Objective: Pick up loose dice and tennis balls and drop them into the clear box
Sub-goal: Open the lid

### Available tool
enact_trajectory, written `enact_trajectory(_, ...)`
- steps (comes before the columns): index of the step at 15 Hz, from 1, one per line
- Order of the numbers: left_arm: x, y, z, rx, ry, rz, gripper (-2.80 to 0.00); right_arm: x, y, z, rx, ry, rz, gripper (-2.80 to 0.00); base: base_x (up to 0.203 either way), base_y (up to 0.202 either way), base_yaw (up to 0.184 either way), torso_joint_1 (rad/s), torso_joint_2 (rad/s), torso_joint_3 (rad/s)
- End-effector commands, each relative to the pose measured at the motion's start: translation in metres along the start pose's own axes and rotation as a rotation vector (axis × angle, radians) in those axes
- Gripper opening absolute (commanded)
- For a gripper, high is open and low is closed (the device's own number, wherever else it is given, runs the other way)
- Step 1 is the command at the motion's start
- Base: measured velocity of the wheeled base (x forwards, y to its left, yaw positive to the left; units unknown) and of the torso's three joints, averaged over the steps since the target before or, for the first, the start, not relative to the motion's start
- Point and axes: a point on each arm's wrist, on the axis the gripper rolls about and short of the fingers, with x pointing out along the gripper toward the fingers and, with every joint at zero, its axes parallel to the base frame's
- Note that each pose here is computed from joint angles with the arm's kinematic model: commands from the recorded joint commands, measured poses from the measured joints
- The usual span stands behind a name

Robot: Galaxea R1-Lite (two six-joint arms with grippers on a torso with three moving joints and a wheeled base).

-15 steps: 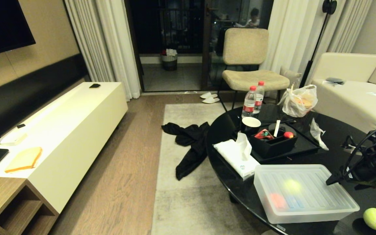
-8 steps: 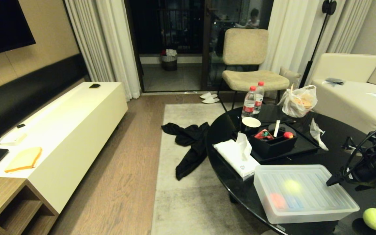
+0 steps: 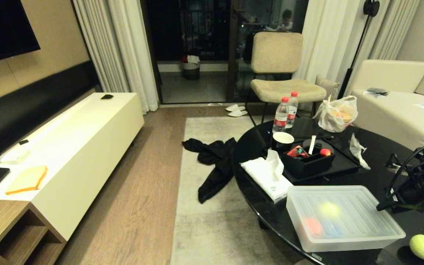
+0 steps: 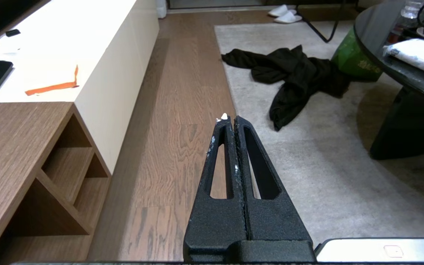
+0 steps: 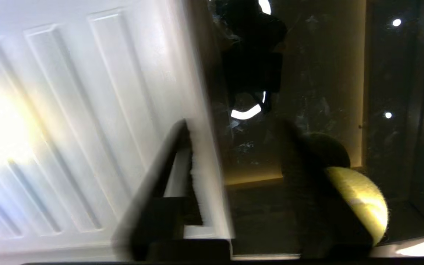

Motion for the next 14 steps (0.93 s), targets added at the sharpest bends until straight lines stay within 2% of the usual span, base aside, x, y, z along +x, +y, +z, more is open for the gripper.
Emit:
enact_trajectory(1, 0.000, 0.000, -0.001, -0.002, 0.003, 0.000, -2.80, 0.000, 0.001, 0.001, -0.004, 0.001, 0.004, -2.80, 0.000, 0.000, 0.000, 0.000, 0.00, 0.000)
enact_trajectory(7, 0.000, 0.000, -0.001, 0.000, 0.003, -0.002, -2.80, -0.007, 0.005, 0.004, -0.014, -0.021, 0.000, -2.80, 0.000, 0.000, 0.000, 0.000, 0.00, 0.000)
enact_trajectory(14, 0.000, 0.000, -0.001, 0.000, 0.003, -0.003, -2.80, -0.048, 0.019, 0.008, -0.047, -0.106, -0.021, -2.80, 0.000, 0.000, 0.000, 0.000, 0.00, 0.000)
